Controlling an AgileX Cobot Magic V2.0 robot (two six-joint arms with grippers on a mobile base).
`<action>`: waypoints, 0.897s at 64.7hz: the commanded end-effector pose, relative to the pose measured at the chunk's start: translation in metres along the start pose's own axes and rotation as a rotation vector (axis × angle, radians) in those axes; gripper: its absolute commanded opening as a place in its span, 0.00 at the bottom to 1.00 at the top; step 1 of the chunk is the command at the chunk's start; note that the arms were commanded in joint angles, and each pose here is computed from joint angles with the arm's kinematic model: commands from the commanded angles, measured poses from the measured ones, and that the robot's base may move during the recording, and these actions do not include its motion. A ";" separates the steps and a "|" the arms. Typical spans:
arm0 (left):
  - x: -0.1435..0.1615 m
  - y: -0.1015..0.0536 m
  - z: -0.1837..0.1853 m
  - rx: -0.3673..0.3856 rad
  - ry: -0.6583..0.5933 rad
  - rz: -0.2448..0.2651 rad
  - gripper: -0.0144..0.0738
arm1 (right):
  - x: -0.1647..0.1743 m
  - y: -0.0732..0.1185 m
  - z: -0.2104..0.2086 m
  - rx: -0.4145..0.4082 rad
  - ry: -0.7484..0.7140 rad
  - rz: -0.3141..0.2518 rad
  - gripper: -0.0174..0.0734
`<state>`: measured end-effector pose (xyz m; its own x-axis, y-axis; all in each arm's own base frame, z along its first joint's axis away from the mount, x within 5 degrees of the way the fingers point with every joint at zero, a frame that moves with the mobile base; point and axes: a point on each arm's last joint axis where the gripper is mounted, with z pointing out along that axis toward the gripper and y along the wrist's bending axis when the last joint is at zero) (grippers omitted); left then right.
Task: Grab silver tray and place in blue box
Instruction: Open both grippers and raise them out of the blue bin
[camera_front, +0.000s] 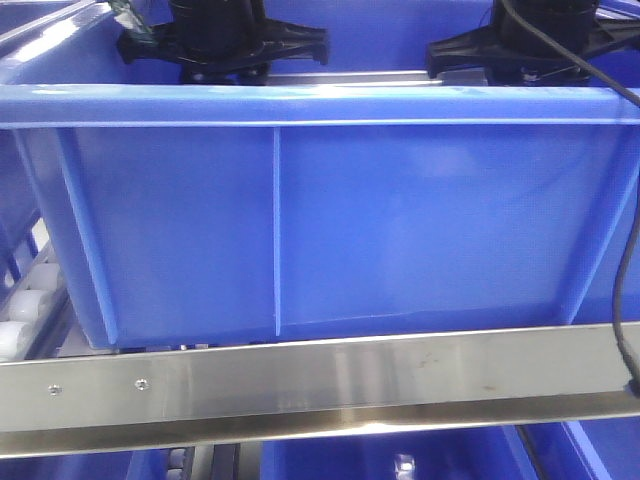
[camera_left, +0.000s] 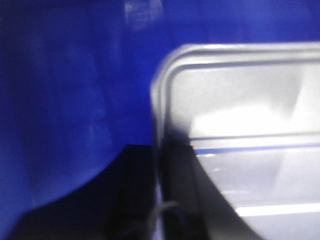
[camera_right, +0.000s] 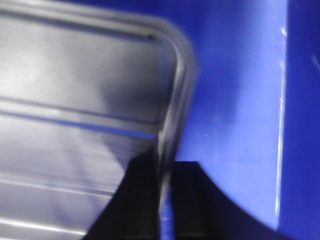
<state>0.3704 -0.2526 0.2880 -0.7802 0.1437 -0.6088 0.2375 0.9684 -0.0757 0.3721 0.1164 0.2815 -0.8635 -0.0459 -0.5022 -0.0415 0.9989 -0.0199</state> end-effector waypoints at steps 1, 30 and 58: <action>-0.023 -0.004 -0.038 0.074 -0.150 -0.018 0.52 | -0.018 0.001 -0.033 -0.040 -0.146 -0.013 0.66; -0.033 -0.003 -0.102 0.047 -0.143 0.096 0.71 | -0.023 -0.007 -0.092 -0.038 -0.198 -0.007 0.70; 0.018 0.029 -0.213 0.045 -0.243 0.215 0.26 | 0.023 -0.024 -0.161 -0.081 -0.332 -0.069 0.25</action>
<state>0.2667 -0.1999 0.4147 -0.6456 0.3206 -0.6932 0.4015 0.9145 0.0491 0.2939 0.0995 0.3883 -0.7421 -0.0869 -0.6647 -0.1173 0.9931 0.0011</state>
